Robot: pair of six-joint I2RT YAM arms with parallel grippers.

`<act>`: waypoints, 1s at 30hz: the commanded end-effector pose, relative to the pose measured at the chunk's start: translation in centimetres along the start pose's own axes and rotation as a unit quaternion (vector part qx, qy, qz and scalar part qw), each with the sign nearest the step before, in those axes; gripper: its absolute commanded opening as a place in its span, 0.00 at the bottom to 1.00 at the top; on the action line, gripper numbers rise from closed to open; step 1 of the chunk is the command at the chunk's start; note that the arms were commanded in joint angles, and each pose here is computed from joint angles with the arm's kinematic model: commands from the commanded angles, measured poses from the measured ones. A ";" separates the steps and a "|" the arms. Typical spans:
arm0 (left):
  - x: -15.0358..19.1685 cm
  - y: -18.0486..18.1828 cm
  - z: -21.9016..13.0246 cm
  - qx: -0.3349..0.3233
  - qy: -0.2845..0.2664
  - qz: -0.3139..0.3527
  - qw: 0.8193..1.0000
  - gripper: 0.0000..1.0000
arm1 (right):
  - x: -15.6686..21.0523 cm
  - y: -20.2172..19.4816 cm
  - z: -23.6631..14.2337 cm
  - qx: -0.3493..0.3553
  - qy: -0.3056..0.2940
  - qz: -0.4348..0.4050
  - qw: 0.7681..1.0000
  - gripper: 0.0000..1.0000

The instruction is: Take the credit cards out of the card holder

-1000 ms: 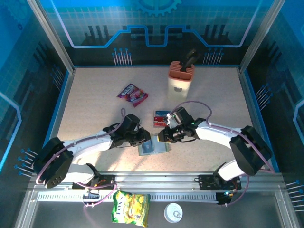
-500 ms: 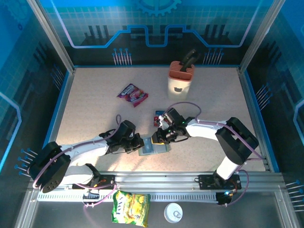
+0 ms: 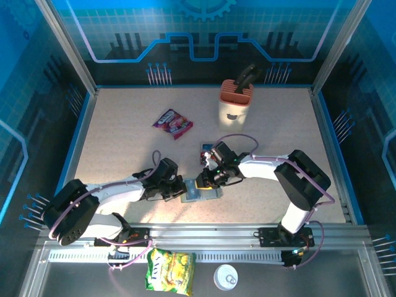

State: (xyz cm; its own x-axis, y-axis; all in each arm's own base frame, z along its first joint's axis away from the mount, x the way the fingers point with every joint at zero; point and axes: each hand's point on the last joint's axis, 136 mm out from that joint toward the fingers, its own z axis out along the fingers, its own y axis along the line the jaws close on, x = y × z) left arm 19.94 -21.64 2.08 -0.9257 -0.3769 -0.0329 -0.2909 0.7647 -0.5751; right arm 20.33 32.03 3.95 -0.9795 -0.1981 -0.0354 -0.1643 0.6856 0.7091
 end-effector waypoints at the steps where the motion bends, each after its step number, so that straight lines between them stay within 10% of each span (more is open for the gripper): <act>1: 0.6 2.6 0.6 -0.042 0.013 0.001 0.999 0.01 | 0.2 0.8 0.6 -0.011 0.012 -0.008 1.000 0.27; 30: -0.7 0.4 -1.4 -0.048 -0.008 0.038 0.998 0.05 | 0.0 0.0 2.1 0.004 0.024 -0.001 1.000 0.29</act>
State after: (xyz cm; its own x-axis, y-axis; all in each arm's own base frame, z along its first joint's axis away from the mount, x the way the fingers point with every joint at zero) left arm 19.80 -20.78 2.84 -0.9365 -0.3445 -0.0651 -0.2624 0.8117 -0.5218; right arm 20.58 33.02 2.73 -0.9767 -0.2144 -0.0087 -0.1578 0.6900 0.7064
